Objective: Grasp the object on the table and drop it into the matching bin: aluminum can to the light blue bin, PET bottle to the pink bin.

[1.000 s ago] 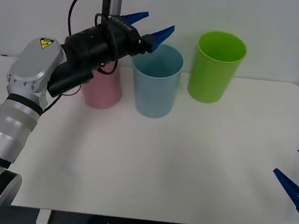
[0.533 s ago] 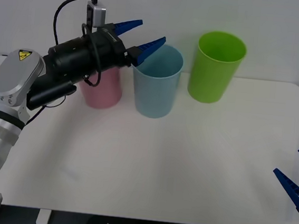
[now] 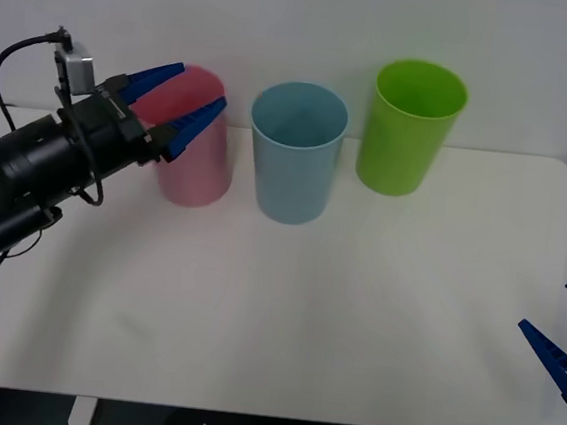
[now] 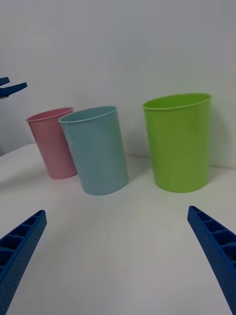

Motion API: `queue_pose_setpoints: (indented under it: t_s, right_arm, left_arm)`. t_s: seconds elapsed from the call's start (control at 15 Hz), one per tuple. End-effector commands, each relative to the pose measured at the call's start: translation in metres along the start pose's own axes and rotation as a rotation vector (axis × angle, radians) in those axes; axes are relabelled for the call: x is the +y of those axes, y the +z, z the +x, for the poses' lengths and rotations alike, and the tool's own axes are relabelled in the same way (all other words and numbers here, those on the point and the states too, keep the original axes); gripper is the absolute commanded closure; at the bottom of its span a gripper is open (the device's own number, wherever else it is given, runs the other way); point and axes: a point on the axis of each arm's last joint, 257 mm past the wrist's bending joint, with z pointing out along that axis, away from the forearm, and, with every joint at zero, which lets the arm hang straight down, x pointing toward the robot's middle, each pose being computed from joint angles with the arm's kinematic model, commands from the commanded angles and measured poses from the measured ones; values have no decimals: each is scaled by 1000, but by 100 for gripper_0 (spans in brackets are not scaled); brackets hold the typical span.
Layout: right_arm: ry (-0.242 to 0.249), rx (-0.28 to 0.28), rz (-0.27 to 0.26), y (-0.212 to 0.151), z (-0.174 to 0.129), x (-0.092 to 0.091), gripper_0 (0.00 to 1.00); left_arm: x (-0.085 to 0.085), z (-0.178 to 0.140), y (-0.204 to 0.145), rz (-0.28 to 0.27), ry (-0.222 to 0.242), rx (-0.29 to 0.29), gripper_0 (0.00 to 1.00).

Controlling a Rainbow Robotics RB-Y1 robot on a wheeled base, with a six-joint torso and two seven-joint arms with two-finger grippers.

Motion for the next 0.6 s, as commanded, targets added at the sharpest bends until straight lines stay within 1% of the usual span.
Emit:
queue_pose_setpoints:
  t_s: [0.07, 0.2, 0.27, 0.4, 0.6]
  right_arm:
    - [0, 0, 0, 0, 0, 0, 0]
    - [0, 0, 0, 0, 0, 0, 0]
    - [0, 0, 0, 0, 0, 0, 0]
    - [0, 0, 0, 0, 0, 0, 0]
    - [0, 0, 0, 0, 0, 0, 0]
  left_arm:
    - [8, -1, -41, -35, 47, 28, 0]
    - [13, 2, -69, -57, 87, 68, 0]
    - [13, 1, -81, -70, 92, 76, 0]
    - [13, 4, -101, -95, 111, 111, 0]
    - [11, -2, -133, -153, 80, 161, 0]
